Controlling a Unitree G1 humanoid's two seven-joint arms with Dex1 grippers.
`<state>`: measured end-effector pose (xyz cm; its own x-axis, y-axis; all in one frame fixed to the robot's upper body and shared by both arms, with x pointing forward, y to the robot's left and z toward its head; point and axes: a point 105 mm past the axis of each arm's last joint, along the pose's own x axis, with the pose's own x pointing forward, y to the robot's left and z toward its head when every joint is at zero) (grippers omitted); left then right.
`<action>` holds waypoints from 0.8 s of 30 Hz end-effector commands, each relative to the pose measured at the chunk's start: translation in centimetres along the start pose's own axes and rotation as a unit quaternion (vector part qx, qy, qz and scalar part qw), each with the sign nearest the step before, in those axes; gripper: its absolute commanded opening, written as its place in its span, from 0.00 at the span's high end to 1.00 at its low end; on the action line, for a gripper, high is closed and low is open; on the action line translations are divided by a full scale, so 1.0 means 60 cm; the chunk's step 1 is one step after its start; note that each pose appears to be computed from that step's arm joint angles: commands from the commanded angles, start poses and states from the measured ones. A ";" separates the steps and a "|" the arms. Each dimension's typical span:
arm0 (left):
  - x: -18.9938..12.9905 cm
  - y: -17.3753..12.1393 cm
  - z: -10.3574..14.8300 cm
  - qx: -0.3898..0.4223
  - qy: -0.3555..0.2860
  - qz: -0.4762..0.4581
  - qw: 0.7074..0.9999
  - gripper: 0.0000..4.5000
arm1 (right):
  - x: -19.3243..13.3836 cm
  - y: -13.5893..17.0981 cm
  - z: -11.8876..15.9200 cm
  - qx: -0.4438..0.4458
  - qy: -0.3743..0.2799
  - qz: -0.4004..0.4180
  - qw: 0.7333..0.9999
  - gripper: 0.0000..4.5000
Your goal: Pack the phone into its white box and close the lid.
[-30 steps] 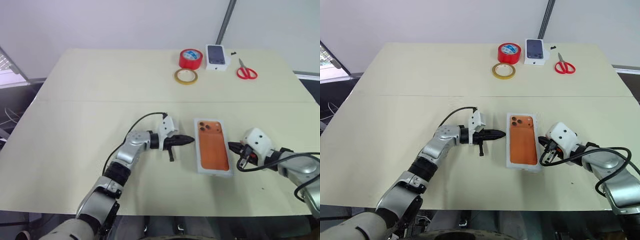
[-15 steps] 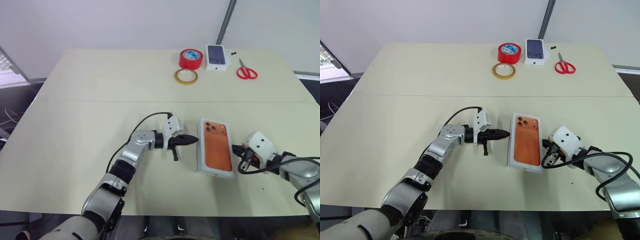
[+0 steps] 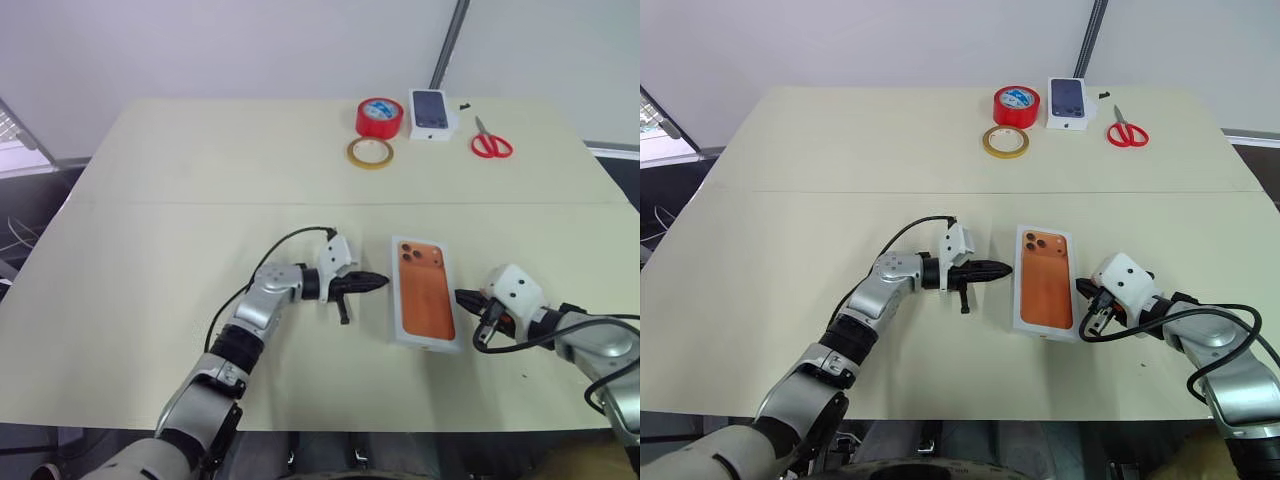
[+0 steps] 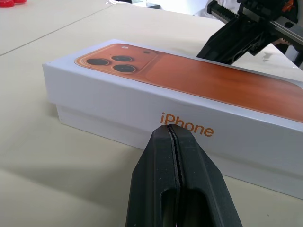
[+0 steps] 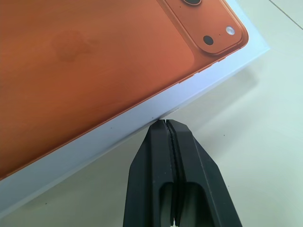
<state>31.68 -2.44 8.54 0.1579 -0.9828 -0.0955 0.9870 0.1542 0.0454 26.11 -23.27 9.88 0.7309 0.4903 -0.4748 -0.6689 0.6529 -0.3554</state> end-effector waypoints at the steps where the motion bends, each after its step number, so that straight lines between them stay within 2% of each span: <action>1: 0.001 -0.005 0.012 0.013 -0.008 -0.006 1.000 1.00 | -0.003 0.009 0.019 -0.028 -0.016 0.018 0.999 1.00; 8: -0.024 0.002 0.001 0.001 0.011 -0.005 1.000 1.00 | 0.001 0.013 0.014 -0.044 -0.009 0.018 0.999 1.00; 13: -0.029 0.027 0.035 -0.005 -0.024 0.019 0.999 1.00 | -0.012 -0.012 0.008 -0.058 0.006 -0.003 0.998 1.00; 17: -0.001 0.034 0.079 -0.002 -0.065 0.021 0.998 1.00 | -0.025 -0.058 0.021 -0.049 -0.013 -0.048 0.998 1.00; 19: 0.024 0.030 0.089 0.007 -0.073 0.013 0.997 1.00 | -0.023 -0.064 0.048 -0.025 -0.054 -0.047 0.997 1.00; 22: 0.056 0.021 0.088 0.025 -0.065 0.000 0.998 1.00 | -0.014 -0.050 0.070 -0.017 -0.084 -0.022 0.996 1.00; 24: 0.070 0.016 0.066 0.047 -0.030 -0.008 0.998 1.00 | -0.005 -0.024 0.067 -0.012 -0.080 0.012 0.997 1.00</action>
<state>33.04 -6.69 12.38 0.1353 -0.9908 -0.0058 0.9878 0.1344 0.0787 27.97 -23.24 13.69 0.7562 0.5488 -0.3563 -0.6539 0.6529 -0.3822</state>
